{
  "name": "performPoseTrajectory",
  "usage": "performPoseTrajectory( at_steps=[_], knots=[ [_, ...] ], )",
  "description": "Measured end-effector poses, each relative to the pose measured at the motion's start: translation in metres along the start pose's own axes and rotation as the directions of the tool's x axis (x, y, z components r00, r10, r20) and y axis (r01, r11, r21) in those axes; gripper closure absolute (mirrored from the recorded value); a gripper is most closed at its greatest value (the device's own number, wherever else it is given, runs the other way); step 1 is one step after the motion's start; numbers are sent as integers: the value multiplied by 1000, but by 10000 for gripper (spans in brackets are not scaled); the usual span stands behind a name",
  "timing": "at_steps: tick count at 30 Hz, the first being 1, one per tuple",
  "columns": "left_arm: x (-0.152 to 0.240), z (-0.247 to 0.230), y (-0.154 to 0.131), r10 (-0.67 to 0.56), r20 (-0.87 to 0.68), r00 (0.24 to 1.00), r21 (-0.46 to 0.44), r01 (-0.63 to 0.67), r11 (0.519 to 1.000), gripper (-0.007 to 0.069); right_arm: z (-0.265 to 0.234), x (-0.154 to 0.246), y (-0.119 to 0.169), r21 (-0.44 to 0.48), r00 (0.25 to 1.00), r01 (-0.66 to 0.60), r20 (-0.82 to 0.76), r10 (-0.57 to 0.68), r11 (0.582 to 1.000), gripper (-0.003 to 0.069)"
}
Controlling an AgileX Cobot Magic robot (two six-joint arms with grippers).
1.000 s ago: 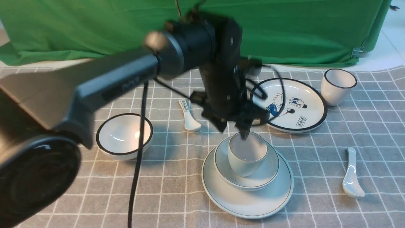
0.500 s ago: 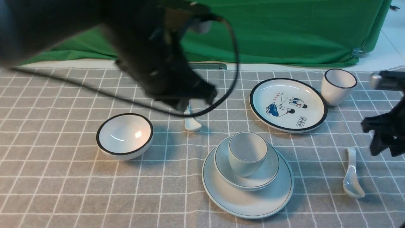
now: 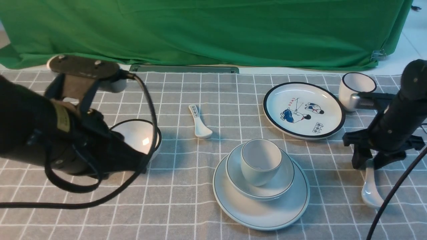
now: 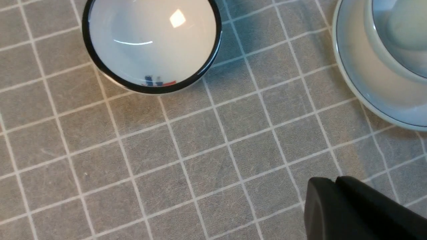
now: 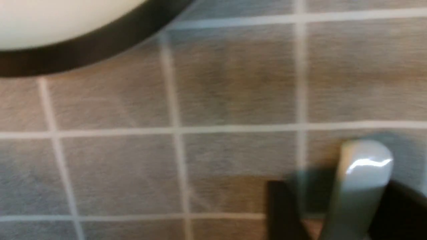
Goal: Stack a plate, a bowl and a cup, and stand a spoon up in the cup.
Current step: Use the right arm to grab a blue soup spoon, then use the right arm to put the blue soup spoon into the blue teacup in the middle
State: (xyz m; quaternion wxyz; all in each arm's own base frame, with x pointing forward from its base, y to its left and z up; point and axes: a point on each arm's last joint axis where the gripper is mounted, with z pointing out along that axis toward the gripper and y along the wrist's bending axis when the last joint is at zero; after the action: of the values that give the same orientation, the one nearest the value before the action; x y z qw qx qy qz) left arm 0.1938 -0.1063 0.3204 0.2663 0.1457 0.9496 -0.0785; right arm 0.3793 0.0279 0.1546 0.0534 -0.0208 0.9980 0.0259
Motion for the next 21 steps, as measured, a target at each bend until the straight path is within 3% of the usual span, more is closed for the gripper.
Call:
performPoseTrajectory(
  at_steps=[2, 6, 9, 10, 11, 12, 13, 15, 19, 21],
  knots=[
    [0, -1, 2, 2, 3, 1000, -9, -2, 1000, 615, 0, 0, 6, -4, 999, 34, -1, -34, 999, 498],
    [0, -1, 2, 6, 6, 1000, -13, -5, 1000, 615, -16, 2, 12, -8, 998, 66, 25, -65, 998, 478],
    [-1, -1, 2, 6, 17, 1000, -12, -6, 1000, 615, -78, 10, 30, -29, 961, 131, 250, -120, 991, 478],
    [-1, -1, 2, 7, 17, 1000, -11, -6, 1000, 615, -77, 10, 32, -29, 958, 138, 258, -126, 990, 478],
    [-2, -1, 2, 8, 28, 1000, -11, -8, 1000, 615, -120, 23, 52, -39, 865, 193, 478, -151, 980, 478],
    [-2, -1, 2, 8, 37, 999, -9, -8, 1000, 615, -138, 33, 65, -44, 794, 222, 588, -155, 974, 478],
    [-2, -1, 2, 8, 37, 999, -9, -8, 1000, 615, -136, 33, 67, -43, 786, 228, 597, -158, 973, 478],
    [-5, -1, 2, 15, 68, 998, -10, -15, 1000, 615, -166, 66, 97, -91, 564, 285, 821, -90, 954, 478],
    [-9, -2, 2, 27, 111, 993, -14, -25, 1000, 615, -150, 91, 124, -121, 407, 360, 912, -39, 925, 478],
    [-11, -2, 2, 29, 126, 992, -12, -27, 1000, 615, -140, 98, 135, -117, 377, 394, 925, -44, 911, 478]
  ],
)
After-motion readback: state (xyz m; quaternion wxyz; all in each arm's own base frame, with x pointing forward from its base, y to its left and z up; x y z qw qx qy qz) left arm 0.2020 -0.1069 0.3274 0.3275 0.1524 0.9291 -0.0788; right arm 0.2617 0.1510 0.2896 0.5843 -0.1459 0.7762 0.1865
